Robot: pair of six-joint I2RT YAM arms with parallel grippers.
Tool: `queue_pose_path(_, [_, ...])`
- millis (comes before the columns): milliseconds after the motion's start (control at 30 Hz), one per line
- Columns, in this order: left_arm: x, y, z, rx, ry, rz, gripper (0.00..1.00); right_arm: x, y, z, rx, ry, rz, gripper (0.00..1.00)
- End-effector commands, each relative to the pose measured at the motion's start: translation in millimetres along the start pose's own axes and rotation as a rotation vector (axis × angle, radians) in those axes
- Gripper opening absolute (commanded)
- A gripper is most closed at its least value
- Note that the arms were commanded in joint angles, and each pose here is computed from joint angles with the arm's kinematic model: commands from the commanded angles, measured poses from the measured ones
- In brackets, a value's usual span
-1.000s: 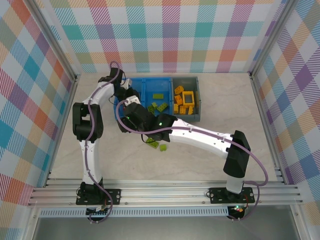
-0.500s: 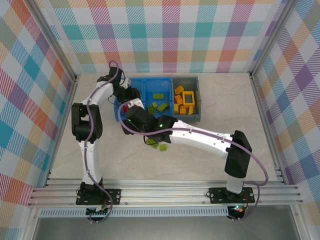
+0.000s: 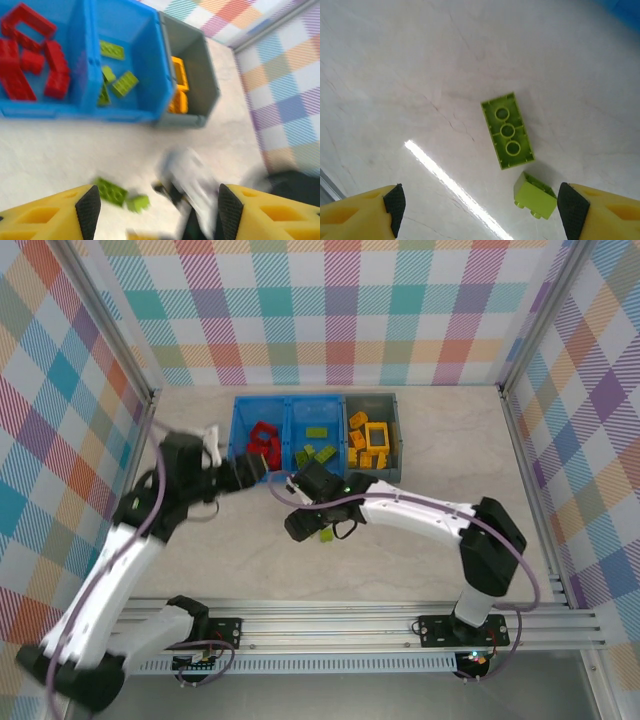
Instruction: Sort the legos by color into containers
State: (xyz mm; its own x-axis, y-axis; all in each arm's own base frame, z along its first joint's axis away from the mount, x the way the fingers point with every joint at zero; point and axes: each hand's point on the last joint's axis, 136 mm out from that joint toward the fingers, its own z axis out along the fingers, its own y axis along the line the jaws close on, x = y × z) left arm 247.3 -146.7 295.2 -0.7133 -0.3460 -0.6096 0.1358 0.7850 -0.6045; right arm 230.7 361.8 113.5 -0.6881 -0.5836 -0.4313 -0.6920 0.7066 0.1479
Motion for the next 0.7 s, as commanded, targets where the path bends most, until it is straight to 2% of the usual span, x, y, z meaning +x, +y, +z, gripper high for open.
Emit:
queue_pose_path(0, [54,38,-10,-0.109,0.021,-0.213,0.65,14,2,21,-0.055,0.153,-0.075,0.82])
queue_pose_path(100, [97,58,-25,-0.124,0.060,-0.261,0.65,8,-4,38,-0.023,0.188,-0.093,0.82])
queue_pose_path(200, [113,75,-37,-0.123,0.047,-0.277,0.65,8,-14,54,0.026,0.215,-0.092,0.80])
queue_pose_path(300, [116,74,-44,-0.074,0.033,-0.268,0.65,10,-23,69,0.069,0.244,-0.096,0.78])
queue_pose_path(433, [123,67,-42,-0.032,0.079,-0.258,0.65,13,-29,83,0.092,0.270,-0.091,0.71])
queue_pose_path(667, [127,74,-48,-0.054,0.080,-0.242,0.66,10,-31,92,0.101,0.256,-0.076,0.49])
